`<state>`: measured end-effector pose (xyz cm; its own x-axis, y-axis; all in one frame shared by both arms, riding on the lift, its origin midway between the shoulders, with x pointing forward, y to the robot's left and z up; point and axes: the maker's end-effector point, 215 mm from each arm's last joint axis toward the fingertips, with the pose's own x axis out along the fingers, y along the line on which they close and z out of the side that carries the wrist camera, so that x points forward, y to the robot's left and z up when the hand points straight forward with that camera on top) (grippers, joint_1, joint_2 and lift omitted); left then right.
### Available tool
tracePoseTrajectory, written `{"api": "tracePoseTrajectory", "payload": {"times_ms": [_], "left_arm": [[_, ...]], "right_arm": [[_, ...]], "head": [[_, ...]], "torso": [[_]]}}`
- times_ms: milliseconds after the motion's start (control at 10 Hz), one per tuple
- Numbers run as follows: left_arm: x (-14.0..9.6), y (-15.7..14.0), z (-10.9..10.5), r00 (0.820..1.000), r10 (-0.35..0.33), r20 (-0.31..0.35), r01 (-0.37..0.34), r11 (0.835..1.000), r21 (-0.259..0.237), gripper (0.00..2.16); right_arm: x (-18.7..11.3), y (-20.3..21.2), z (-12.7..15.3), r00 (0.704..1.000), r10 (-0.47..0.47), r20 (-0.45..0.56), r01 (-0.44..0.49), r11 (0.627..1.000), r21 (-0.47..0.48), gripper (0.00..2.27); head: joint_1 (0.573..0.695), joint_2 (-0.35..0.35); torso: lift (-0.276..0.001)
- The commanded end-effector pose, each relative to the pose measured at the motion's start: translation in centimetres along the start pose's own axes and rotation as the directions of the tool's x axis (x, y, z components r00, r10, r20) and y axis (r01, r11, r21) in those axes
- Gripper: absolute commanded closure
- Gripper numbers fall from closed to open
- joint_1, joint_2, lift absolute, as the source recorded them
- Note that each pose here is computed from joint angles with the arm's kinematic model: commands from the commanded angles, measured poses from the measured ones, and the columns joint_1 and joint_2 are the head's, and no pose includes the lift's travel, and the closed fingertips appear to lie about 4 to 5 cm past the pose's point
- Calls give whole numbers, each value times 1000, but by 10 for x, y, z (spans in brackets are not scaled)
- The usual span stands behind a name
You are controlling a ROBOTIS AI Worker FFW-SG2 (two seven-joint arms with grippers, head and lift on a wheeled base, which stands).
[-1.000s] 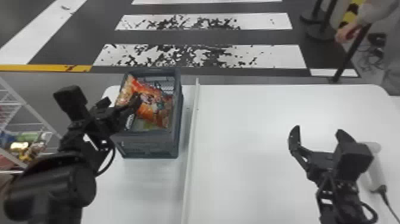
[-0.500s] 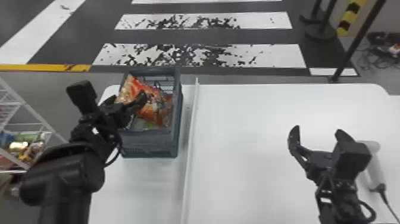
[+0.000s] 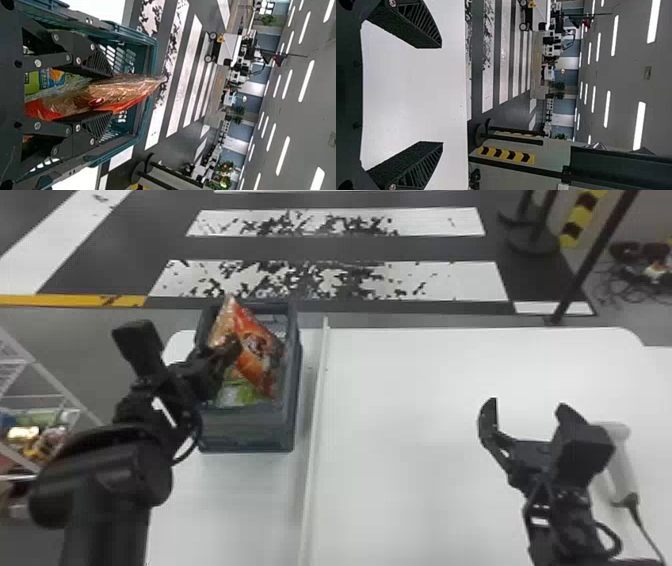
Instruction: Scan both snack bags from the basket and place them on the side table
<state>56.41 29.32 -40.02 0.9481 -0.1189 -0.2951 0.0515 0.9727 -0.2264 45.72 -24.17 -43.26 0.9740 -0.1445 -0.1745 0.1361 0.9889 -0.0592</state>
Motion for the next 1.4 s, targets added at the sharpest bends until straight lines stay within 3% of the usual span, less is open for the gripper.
{"api": "tracePoseTrajectory", "payload": {"times_ms": [0,100,200,300,500,700,1000,1100,1200,1300], "left_arm": [[0,3,-3,1000,1,-15,-1,1000,5,1798],[-1,1,-5,999,-20,-26,20,1000,6,1828],[-3,2,-3,999,-18,-30,18,1000,6,2088],[-13,7,14,1000,11,3,-11,1000,26,2121],[-36,2,47,999,3,37,-4,999,36,2121],[-67,-18,81,995,-63,78,63,998,-2,2121],[-104,-58,100,986,-164,7,164,986,-39,2121],[-120,-81,107,964,-266,10,265,960,-85,2121],[-133,-107,113,925,-378,36,380,914,-143,2121],[-138,-121,109,904,-426,35,425,890,-162,2121]], "right_arm": [[0,0,0,1000,-2,0,2,1000,1,49],[-1,0,0,1000,0,1,0,1000,2,49],[-1,0,0,1000,0,1,0,1000,2,49],[-2,0,-1,1000,-2,0,2,1000,2,49],[-2,-1,2,1000,-3,4,3,1000,2,49],[-1,0,4,1000,-1,7,1,1000,5,49],[-2,-1,9,1000,-4,18,4,1000,5,49],[-1,-3,9,1000,-5,17,5,1000,3,49],[0,-6,9,1000,-11,18,11,1000,1,49],[1,-6,11,1000,-9,21,9,1000,2,49]], "head": [[695,56],[695,56],[695,56],[695,55],[695,70],[695,75],[695,54],[695,42],[695,23],[695,-7]], "torso": [[-75],[-75],[-75],[-75],[-75],[-75],[-75],[-75],[-75],[-75]]}}
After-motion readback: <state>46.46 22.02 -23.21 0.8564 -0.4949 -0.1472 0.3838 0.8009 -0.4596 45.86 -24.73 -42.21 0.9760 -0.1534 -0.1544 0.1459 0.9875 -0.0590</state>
